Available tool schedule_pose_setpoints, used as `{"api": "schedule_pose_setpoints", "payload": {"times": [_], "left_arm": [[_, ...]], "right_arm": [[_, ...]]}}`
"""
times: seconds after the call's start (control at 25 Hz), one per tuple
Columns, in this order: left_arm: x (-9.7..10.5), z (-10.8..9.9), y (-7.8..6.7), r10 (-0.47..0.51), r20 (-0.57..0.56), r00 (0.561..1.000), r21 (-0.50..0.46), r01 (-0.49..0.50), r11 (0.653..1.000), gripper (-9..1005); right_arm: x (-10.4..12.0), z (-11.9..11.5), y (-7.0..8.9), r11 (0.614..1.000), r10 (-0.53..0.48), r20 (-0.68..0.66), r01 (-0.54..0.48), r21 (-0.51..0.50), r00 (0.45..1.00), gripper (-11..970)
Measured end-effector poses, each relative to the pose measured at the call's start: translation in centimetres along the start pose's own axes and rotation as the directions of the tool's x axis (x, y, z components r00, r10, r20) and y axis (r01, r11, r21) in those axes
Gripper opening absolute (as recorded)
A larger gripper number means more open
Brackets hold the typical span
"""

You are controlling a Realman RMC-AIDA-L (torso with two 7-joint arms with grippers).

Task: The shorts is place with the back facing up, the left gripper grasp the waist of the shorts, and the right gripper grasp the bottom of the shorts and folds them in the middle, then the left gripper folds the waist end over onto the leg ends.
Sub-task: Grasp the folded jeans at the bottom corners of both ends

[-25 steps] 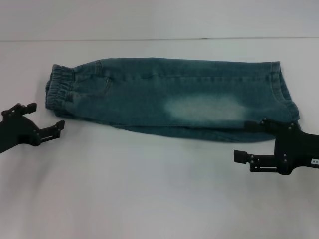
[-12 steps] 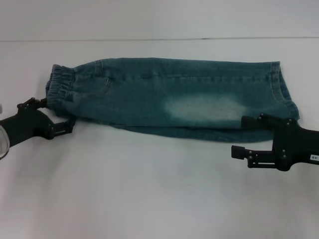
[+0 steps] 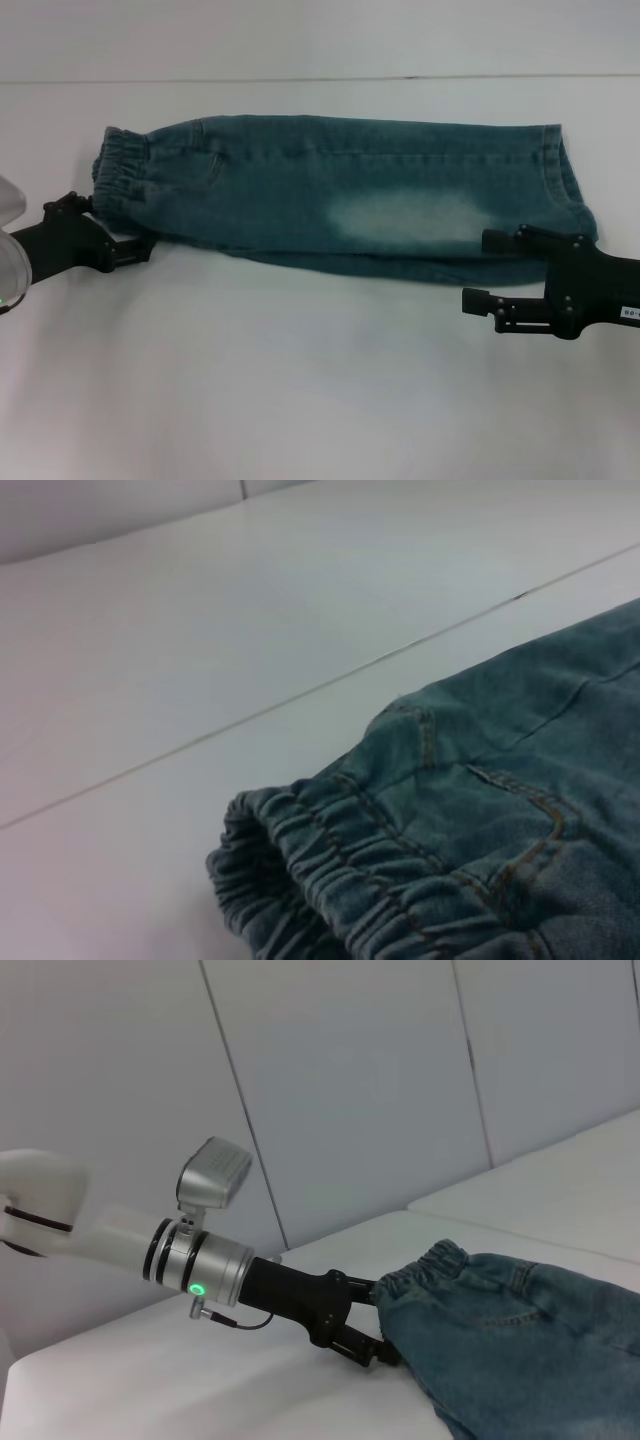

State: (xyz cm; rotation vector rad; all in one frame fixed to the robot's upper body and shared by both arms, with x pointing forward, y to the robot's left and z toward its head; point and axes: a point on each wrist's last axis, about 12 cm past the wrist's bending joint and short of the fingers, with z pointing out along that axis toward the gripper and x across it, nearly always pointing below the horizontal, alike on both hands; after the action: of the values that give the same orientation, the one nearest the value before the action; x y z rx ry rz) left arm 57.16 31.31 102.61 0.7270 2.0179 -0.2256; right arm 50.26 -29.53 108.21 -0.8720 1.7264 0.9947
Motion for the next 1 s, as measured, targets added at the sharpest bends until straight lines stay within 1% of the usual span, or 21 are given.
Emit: {"api": "schedule_pose_setpoints", "payload": {"times": [0.2,0.48,0.72,0.96,1.0], "left_arm": [[-0.1,0.2,-0.1,-0.002,-0.002,1.0,0.004,0.002,1.0,928],[-0.2,0.3,-1.0,0.021,0.015,1.0,0.053,-0.021,0.998,924],[-0.7,-0.1,-1.2,0.016,0.066,0.998,0.09,-0.022,0.996,766],[-1.0,0.3,-1.7,0.024,0.065,0.998,0.1,-0.031,0.995,505],[-1.1,0.4,-1.7,0.026,0.063,0.998,0.101,-0.033,0.994,428]], "right_arm": [[0.0,0.1,-0.1,1.0,0.003,-0.002,-0.003,0.003,1.0,947],[-0.1,0.1,-0.1,1.0,0.012,-0.003,-0.012,0.006,1.0,946],[0.0,0.1,-0.2,1.0,0.015,-0.006,-0.015,0.012,1.0,946],[0.0,0.0,-0.2,1.0,0.019,-0.001,-0.019,0.012,1.0,945],[0.0,0.0,-0.1,1.0,0.02,-0.001,-0.02,0.012,1.0,945]]}}
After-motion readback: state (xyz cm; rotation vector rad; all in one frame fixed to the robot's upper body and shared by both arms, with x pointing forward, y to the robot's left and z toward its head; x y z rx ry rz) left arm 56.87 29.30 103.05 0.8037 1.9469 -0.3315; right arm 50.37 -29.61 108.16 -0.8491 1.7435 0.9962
